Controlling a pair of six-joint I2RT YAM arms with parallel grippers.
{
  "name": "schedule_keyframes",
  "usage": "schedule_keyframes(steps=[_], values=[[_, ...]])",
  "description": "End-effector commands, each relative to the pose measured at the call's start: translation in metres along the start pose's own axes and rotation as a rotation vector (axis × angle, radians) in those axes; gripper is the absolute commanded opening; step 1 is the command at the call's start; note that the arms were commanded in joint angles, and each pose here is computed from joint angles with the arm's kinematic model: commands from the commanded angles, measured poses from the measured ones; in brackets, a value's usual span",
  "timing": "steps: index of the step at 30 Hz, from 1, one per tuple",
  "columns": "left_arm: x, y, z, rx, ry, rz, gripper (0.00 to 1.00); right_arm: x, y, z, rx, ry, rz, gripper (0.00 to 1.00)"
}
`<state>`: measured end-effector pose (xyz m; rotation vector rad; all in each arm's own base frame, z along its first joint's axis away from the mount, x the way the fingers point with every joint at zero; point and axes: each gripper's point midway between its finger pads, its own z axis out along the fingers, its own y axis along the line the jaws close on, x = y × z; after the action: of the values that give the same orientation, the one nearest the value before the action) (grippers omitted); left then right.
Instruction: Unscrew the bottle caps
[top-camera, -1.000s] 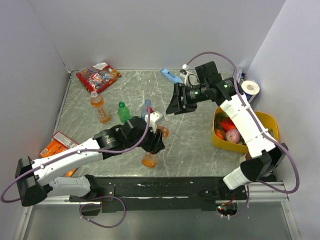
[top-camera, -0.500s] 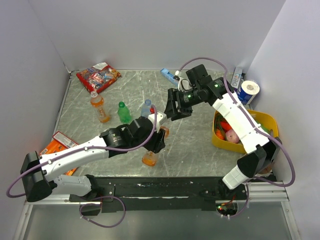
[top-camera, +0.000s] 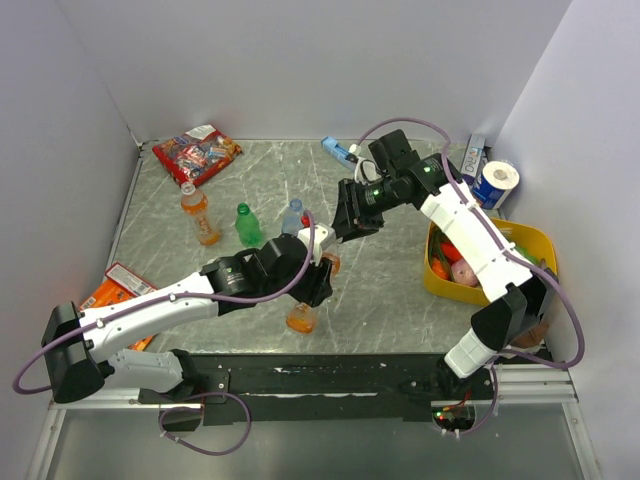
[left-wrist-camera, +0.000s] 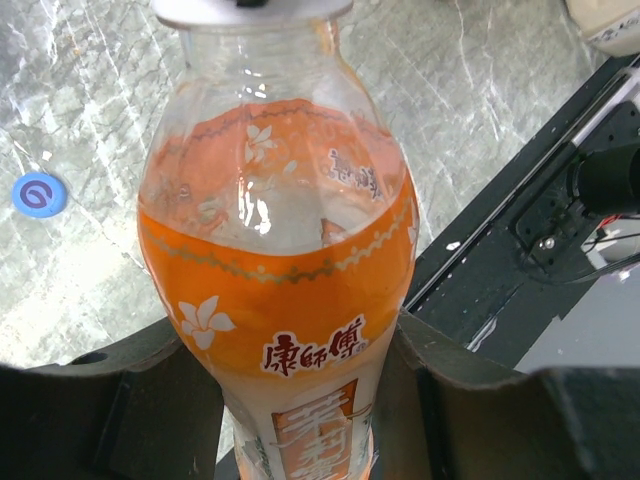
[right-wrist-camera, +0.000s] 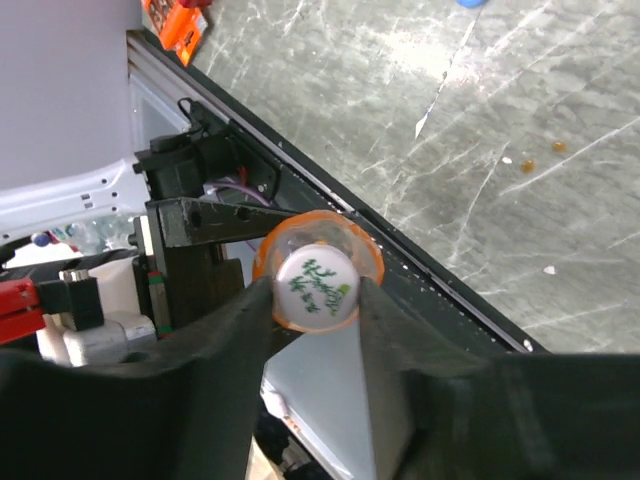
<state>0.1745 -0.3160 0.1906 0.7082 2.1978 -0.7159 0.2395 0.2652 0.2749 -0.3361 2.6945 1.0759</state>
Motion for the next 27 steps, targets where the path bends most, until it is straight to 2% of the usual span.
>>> schedule_keyframes(steps=[1, 6, 13, 22, 24, 25, 27], values=[[-0.016, -0.013, -0.003, 0.03, -0.046, -0.026, 0.52, -0.001, 0.025, 0.003, -0.133, 0.028, -0.009, 0.4], [-0.022, -0.014, -0.006, 0.038, -0.071, -0.033, 0.52, 0.006, 0.025, 0.006, -0.155, 0.068, -0.035, 0.39], [-0.023, -0.019, -0.005, 0.06, -0.073, -0.029, 0.52, 0.004, 0.027, 0.009, -0.173, 0.068, -0.053, 0.46], [-0.02, -0.024, -0.001, 0.074, -0.057, -0.028, 0.52, 0.003, 0.03, 0.012, -0.175, 0.078, -0.084, 0.47], [-0.02, -0.024, 0.0, 0.071, -0.051, -0.022, 0.52, 0.004, 0.028, 0.014, -0.166, 0.08, -0.09, 0.45], [-0.02, -0.024, 0.0, 0.071, -0.051, -0.021, 0.52, 0.004, 0.029, 0.013, -0.167, 0.079, -0.094, 0.39], [-0.019, -0.024, 0.002, 0.068, -0.048, -0.031, 0.52, 0.004, 0.028, 0.013, -0.168, 0.08, -0.098, 0.33]])
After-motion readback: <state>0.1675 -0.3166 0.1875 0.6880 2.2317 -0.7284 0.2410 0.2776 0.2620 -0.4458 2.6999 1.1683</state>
